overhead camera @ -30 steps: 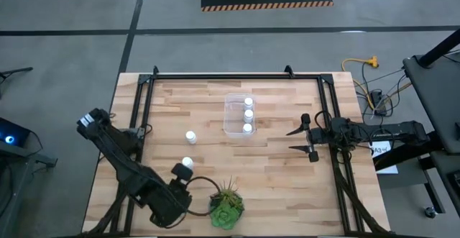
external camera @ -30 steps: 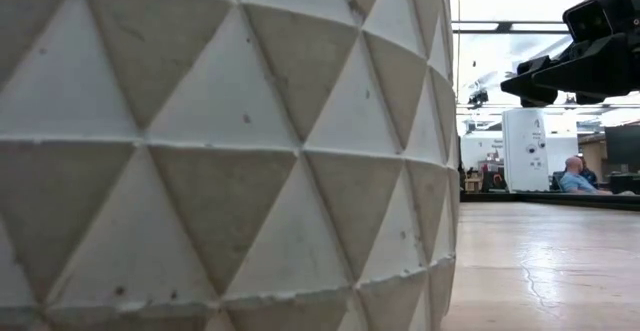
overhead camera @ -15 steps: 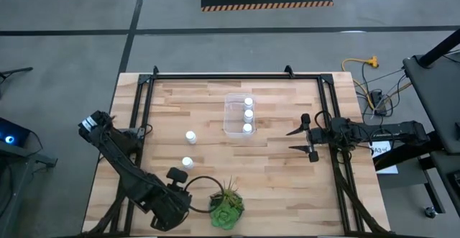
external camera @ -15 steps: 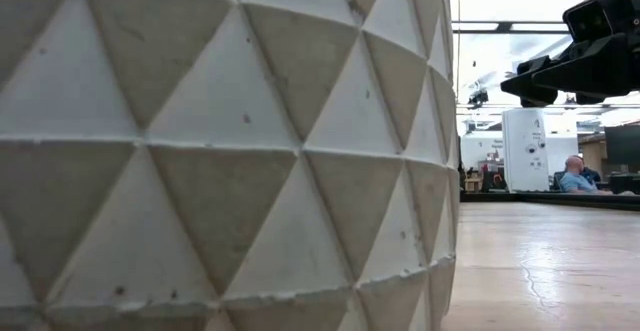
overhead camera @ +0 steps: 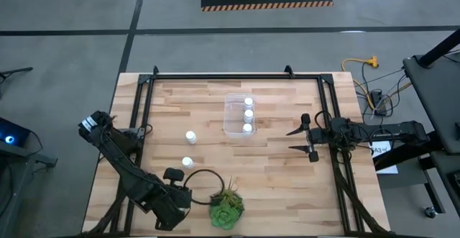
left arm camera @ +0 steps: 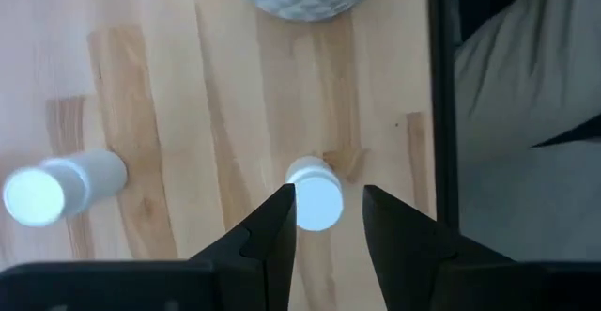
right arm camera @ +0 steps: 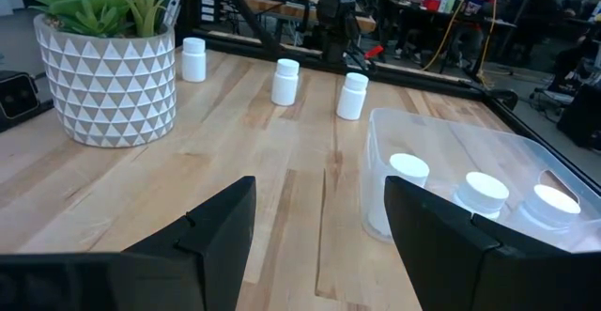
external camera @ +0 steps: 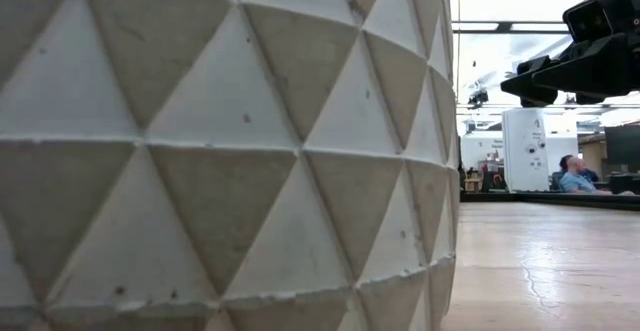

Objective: Pick and place pill bottles into a basket
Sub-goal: Put the white pill bottle into the transparent bin

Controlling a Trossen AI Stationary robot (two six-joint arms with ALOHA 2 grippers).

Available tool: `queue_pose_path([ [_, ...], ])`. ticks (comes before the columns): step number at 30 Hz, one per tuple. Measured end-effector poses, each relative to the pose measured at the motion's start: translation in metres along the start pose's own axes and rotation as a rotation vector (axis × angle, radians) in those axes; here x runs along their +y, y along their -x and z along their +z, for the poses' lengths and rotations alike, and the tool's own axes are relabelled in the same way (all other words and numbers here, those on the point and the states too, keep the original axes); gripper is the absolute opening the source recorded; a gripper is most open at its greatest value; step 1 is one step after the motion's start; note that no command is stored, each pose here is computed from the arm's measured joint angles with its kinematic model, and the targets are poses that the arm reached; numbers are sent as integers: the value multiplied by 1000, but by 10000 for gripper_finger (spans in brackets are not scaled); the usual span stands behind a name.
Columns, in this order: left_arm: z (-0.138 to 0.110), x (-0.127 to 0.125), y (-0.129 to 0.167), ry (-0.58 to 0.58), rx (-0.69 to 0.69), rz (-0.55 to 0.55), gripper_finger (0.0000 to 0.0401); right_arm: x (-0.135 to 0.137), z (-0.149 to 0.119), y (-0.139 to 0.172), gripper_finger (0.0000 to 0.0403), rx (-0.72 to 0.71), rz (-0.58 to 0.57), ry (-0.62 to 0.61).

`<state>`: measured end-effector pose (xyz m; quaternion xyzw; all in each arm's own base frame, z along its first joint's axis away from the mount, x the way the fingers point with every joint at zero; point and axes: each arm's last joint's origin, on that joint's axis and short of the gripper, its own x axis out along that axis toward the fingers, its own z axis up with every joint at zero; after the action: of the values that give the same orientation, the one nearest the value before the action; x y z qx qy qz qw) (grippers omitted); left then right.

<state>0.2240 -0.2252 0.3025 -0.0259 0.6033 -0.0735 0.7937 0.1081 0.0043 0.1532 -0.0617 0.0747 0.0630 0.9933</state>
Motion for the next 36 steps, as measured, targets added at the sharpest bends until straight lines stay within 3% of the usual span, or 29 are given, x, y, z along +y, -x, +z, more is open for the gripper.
queue_pose_path([
  [7, -15, 9, -25, 11, 83, 72, 107, 0, 0, 0, 226, -1, 0, 0],
  [12, -25, 16, -41, 80, 138, 114, 107, 0, 0, 0, 226, 0, 0, 0],
  [26, -19, 5, -45, 105, 79, -17, 112, 0, 0, 0, 226, 0, 0, 0],
  [30, -20, 5, -46, 124, 85, -20, 143, 0, 0, 0, 226, 0, 0, 0],
  [36, -20, 4, -45, 146, 87, -24, 221, 0, 0, 0, 226, 0, 0, 0],
])
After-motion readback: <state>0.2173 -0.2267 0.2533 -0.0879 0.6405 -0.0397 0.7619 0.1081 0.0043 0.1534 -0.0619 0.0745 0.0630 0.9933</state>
